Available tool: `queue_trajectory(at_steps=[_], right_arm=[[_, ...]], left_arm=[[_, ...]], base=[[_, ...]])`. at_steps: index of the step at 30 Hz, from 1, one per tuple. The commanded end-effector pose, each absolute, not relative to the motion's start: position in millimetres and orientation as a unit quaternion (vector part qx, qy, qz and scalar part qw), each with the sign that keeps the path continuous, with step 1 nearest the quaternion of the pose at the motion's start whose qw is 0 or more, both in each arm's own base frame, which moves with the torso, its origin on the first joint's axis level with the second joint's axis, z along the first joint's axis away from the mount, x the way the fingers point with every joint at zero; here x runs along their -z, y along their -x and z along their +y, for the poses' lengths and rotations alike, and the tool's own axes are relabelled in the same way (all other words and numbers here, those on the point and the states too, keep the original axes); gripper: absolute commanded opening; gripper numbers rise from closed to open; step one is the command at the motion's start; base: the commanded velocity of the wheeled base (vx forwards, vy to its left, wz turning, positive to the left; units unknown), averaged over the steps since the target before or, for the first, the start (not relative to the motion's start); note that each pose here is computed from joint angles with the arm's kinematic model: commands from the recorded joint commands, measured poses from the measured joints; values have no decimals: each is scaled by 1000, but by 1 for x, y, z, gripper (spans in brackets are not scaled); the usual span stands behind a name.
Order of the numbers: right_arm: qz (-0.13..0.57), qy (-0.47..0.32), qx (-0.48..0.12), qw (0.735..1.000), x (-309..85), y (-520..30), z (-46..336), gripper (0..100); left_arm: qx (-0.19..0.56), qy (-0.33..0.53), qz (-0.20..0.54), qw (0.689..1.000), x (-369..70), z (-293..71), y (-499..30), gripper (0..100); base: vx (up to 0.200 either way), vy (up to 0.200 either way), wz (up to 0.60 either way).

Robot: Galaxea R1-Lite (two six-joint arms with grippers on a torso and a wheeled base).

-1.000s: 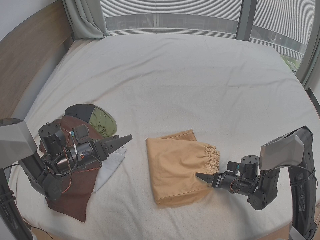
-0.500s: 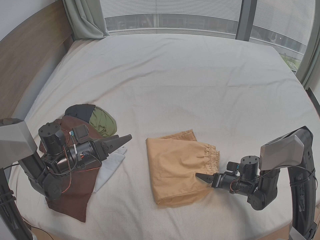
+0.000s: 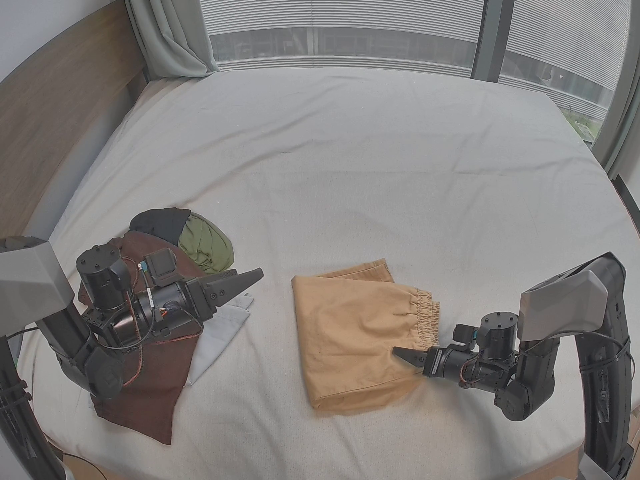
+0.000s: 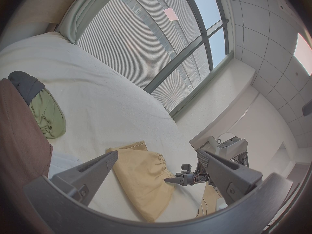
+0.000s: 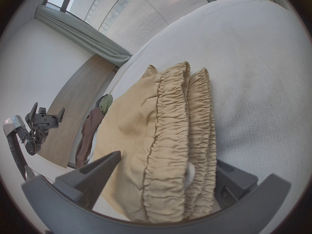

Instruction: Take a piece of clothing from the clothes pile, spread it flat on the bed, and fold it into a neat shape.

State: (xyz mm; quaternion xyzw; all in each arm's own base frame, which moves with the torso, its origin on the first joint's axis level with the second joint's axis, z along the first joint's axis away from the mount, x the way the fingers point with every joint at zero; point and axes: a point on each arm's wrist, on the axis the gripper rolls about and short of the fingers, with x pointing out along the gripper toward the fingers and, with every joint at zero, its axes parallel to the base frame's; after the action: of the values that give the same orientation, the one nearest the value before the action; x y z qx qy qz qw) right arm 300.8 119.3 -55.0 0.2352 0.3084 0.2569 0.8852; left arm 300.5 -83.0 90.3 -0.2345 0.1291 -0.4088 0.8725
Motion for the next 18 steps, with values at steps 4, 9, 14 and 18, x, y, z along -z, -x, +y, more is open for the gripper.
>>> queue_trajectory(at_steps=[4, 9, 14, 18], right_arm=[[308, -235, -258, 885, 55, -301, 119, 0], [308, -235, -258, 885, 55, -301, 120, 0], [307, -235, -259, 885, 55, -301, 120, 0], [306, -235, -259, 886, 54, -301, 120, 0]], left_arm=[[408, 235, 130, 872, -90, -83, -300, 100], [408, 235, 132, 872, -89, -83, -300, 100], [408, 235, 132, 872, -89, -83, -300, 100], [408, 235, 131, 872, -89, -83, -300, 100]], base=[[0, 0, 0], [0, 0, 0], [0, 0, 0], [0, 0, 0]])
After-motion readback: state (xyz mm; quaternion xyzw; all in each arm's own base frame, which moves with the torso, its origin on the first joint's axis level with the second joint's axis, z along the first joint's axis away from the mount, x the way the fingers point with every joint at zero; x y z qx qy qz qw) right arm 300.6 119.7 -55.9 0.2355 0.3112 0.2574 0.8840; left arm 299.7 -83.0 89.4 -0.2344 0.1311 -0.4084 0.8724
